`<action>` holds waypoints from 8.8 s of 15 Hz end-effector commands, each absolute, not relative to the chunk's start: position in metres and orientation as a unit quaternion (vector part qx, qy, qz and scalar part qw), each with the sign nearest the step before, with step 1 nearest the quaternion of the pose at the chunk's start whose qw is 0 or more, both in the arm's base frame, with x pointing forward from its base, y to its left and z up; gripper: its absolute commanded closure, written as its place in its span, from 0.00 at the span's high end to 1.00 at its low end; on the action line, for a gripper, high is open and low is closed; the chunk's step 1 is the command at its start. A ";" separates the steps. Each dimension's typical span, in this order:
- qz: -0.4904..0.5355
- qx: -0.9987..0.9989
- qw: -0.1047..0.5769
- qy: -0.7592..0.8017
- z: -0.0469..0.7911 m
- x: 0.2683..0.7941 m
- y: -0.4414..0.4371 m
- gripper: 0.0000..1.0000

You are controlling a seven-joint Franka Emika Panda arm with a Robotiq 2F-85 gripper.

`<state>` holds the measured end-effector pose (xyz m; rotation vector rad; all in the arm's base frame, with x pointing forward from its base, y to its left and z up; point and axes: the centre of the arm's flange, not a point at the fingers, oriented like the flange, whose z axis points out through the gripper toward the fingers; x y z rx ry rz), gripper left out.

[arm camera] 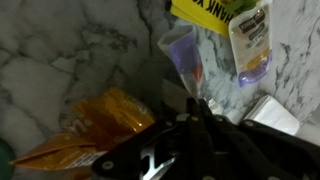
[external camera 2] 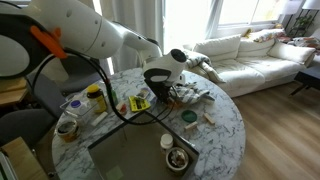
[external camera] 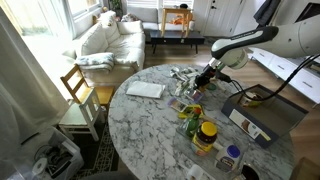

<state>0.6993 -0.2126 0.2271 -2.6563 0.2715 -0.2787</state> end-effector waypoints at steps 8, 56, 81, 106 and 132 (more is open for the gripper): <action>-0.156 -0.950 0.269 -0.026 0.211 0.700 -0.205 0.01; -0.271 -0.815 0.337 -0.386 0.169 0.704 -0.242 0.01; -0.311 -0.833 0.314 -0.333 0.171 0.700 -0.259 1.00; -0.350 -0.878 0.232 -0.231 0.298 0.721 -0.258 1.00; -0.094 -0.870 0.484 -0.003 0.323 0.658 -0.213 1.00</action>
